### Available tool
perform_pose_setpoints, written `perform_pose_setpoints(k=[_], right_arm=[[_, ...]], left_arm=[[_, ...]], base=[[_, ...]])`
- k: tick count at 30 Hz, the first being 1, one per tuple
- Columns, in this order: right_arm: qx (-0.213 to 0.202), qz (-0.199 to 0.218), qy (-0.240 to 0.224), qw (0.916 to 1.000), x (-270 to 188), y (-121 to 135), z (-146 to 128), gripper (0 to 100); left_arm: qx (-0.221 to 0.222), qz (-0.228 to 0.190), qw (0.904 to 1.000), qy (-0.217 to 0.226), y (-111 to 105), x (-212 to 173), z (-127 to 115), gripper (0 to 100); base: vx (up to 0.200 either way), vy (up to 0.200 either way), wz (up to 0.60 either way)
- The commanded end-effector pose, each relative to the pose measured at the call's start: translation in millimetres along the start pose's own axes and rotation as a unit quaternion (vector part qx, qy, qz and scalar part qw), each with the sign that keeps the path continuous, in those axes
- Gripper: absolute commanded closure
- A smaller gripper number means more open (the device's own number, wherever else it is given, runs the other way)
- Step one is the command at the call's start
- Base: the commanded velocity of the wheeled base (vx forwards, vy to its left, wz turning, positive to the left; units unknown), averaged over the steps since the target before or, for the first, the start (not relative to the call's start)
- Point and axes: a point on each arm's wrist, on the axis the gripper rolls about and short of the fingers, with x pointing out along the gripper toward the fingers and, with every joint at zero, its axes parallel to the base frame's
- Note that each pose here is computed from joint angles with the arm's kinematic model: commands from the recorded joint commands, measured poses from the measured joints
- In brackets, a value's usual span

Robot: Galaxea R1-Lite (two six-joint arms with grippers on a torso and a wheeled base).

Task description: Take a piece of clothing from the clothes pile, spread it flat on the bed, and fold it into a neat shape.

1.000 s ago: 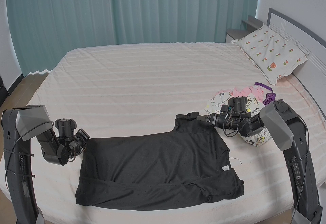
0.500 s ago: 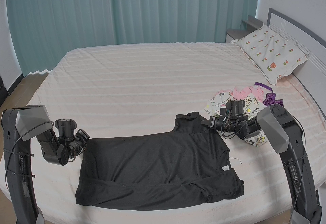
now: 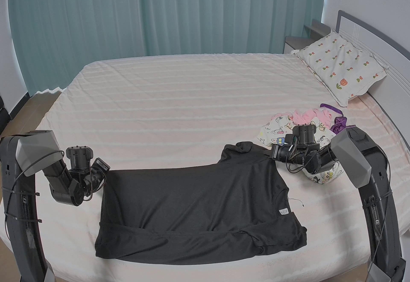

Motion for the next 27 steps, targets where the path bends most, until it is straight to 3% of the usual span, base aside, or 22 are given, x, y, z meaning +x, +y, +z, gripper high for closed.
perform_pose_setpoints(k=[1, 5, 11, 18, 27], right_arm=[[-0.009, 0.014, -0.032, 0.9993, -15, 10, 16, 100], [-0.021, 0.026, -0.063, 0.9974, -17, 13, 19, 100], [-0.025, 0.031, -0.054, 0.9978, -26, 15, 10, 100], [-0.035, 0.051, -0.091, 0.994, -30, 20, 21, 100], [-0.032, 0.051, -0.095, 0.9937, -35, 22, 25, 100]], left_arm=[[-0.008, -0.018, 0.9996, -0.02, -7, -5, 9, 100], [-0.007, -0.028, 0.9992, -0.029, -6, -11, 9, 100], [-0.011, -0.045, 0.9979, -0.046, -8, -16, 15, 100], [-0.016, -0.042, 0.9974, -0.056, -6, -18, 23, 100], [-0.014, -0.042, 0.9978, -0.05, -4, -19, 21, 100]], base=[[0.0, 0.0, 0.0], [0.0, 0.0, 0.0], [0.0, 0.0, 0.0], [0.0, 0.0, 0.0], [0.0, 0.0, 0.0]])
